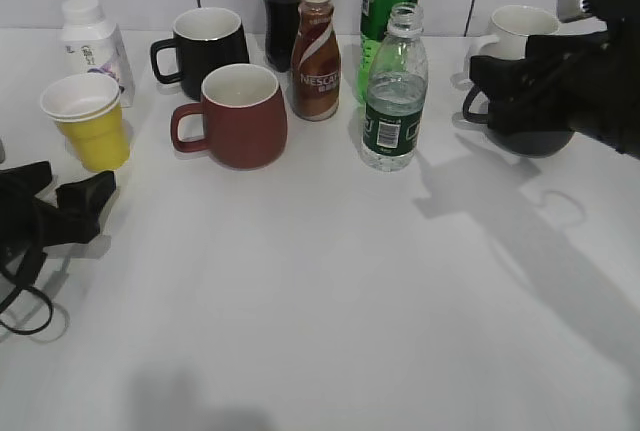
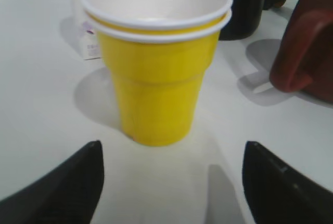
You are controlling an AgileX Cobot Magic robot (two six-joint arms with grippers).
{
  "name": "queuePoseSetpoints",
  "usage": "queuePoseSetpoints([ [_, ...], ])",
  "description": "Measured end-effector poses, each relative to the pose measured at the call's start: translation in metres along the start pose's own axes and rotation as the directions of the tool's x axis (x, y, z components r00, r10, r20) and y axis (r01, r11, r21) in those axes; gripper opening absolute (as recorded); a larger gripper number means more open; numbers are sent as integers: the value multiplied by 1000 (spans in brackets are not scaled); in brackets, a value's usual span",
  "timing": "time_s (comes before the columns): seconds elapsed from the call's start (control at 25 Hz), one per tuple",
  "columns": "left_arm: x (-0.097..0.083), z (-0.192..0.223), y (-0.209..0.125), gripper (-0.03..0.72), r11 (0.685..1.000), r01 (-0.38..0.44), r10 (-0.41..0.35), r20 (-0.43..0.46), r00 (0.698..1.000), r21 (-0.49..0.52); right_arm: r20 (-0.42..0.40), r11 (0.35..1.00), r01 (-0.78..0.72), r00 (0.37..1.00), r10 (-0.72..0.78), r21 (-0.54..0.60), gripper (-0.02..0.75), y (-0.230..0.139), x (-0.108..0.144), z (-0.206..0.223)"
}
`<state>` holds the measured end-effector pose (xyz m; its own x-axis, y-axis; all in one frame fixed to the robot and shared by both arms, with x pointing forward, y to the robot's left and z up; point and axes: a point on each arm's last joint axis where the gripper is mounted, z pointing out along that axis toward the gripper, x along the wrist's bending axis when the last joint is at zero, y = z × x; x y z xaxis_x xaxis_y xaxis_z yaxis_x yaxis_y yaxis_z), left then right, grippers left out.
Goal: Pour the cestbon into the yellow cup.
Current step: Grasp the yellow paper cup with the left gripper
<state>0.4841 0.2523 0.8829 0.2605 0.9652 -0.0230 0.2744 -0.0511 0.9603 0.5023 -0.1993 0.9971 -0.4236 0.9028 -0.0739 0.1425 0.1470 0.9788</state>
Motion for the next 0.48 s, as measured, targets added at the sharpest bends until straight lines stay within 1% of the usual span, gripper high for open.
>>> queuePoseSetpoints([
  [0.24,2,19,-2,633,1000,-2,2,-3,1000,-5,-14,1000,5,1000,-5,14,481,-4,1,2],
  [0.4,4,32,2,633,999,-35,35,-7,999,-34,-16,1000,5,1000,-5,10,481,-4,1,2],
  [0.48,5,39,3,633,998,-36,36,-8,999,-46,-16,1000,5,1000,-5,9,481,-3,1,2],
])
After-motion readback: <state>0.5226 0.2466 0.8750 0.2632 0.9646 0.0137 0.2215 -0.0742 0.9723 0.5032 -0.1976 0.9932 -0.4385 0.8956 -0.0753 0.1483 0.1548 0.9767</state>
